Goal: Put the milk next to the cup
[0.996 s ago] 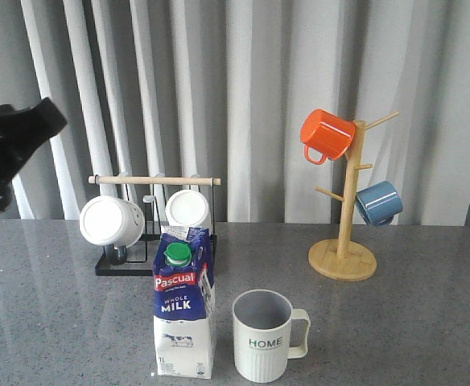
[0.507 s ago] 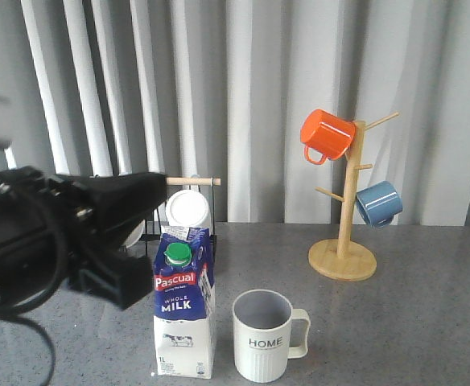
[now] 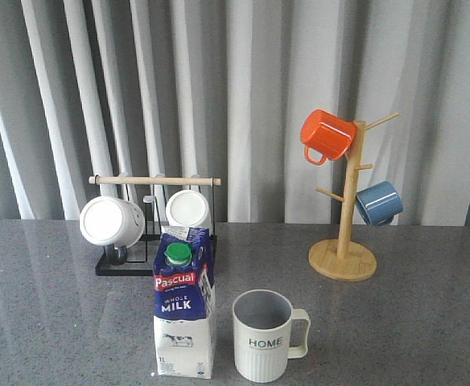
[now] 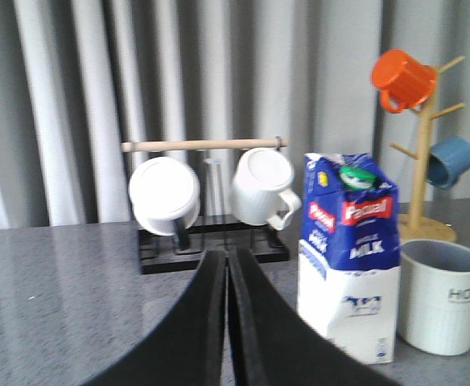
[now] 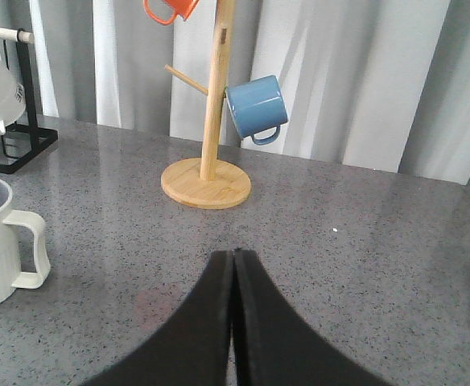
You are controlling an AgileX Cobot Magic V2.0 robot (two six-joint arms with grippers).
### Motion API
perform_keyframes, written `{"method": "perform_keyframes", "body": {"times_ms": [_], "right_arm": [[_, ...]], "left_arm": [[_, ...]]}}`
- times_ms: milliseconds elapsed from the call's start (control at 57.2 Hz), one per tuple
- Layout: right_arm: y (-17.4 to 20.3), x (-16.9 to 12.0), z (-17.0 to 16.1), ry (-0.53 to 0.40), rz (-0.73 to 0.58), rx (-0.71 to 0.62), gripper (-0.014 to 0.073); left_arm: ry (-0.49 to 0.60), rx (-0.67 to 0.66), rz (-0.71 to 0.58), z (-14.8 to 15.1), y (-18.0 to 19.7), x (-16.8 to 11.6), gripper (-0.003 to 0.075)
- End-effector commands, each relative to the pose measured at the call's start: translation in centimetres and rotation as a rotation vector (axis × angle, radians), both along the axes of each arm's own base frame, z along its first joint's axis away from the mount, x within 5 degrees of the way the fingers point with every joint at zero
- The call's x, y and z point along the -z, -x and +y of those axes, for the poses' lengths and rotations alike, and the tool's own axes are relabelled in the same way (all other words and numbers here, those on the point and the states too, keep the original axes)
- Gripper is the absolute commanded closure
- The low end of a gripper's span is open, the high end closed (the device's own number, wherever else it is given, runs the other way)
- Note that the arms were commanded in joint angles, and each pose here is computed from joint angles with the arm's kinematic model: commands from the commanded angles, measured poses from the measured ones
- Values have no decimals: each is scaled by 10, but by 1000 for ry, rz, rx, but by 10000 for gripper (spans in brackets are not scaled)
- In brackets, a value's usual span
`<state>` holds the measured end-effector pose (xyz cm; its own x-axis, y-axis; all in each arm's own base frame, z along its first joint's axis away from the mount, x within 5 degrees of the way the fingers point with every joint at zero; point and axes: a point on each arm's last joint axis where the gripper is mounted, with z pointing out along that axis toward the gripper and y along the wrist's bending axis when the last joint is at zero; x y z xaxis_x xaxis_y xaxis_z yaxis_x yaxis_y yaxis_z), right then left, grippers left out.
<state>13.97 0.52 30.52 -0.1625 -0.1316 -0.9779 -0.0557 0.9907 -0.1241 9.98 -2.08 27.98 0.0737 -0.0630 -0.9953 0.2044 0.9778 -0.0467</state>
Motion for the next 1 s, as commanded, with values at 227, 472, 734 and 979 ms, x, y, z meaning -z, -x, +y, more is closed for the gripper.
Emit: {"method": "perform_keyframes", "body": {"times_ms": [227,472,734,979], "right_arm": [[0,-16,0,12,-103,-2,601],[0,-16,0,12,-103,-2,601],[0,-16,0,12,-103,-2,601],[0,-16,0,12,-103,-2,601]], "left_arm": [[-7,-104,-140,15,40,48,728],[12,-102,-90,16,46,62,728],[10,-127,-74,17,46,63,728],[9,-126,-54,17,46,65,728]]}}
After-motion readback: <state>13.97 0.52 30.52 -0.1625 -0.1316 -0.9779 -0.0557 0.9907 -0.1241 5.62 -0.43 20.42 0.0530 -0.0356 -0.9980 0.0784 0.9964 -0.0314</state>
